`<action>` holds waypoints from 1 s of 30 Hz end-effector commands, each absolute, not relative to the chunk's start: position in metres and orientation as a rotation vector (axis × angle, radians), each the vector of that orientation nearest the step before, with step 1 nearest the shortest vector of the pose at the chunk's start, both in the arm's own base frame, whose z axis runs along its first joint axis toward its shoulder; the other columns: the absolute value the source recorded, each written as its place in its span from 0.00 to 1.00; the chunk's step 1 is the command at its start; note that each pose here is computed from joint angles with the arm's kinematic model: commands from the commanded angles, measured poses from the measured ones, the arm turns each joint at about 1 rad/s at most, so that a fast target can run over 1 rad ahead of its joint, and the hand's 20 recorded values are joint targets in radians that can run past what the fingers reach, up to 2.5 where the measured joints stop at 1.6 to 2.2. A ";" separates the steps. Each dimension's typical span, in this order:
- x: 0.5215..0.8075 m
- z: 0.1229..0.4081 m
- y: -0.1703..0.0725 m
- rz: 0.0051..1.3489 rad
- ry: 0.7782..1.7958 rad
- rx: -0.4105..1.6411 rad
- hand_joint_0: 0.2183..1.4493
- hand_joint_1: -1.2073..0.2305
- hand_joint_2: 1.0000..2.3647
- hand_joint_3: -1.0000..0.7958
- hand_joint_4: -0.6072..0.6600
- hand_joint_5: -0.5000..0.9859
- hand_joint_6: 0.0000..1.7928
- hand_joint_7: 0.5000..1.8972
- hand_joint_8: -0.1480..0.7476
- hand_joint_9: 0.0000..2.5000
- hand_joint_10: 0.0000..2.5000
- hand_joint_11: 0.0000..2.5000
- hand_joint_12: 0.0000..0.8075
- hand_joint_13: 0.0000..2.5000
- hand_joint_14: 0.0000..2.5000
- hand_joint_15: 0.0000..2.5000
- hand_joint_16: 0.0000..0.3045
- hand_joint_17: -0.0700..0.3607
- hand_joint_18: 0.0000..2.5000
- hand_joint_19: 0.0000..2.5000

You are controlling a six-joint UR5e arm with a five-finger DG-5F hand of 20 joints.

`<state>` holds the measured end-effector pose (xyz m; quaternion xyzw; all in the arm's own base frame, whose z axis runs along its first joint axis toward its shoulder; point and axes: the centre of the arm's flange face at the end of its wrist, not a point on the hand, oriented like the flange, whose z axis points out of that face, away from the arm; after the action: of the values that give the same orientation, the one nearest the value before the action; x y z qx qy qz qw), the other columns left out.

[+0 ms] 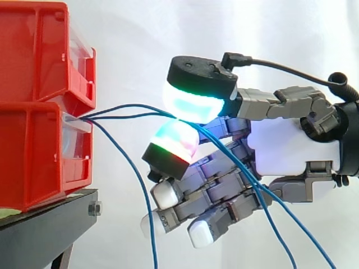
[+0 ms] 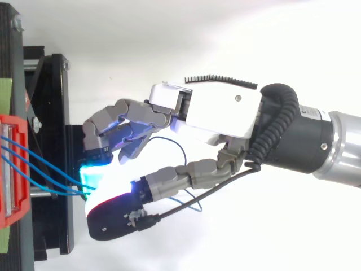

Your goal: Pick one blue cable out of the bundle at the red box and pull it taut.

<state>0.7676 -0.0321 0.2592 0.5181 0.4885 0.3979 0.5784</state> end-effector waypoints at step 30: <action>0.767 0.259 -0.033 0.931 1.143 1.214 0.41 0.19 0.00 0.29 0.56 0.18 0.46 0.52 0.52 0.21 0.01 0.29 0.52 0.20 0.00 0.08 0.19 0.46 0.27 0.16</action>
<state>0.7674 -0.0327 0.2591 0.5185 0.4889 0.3976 0.5780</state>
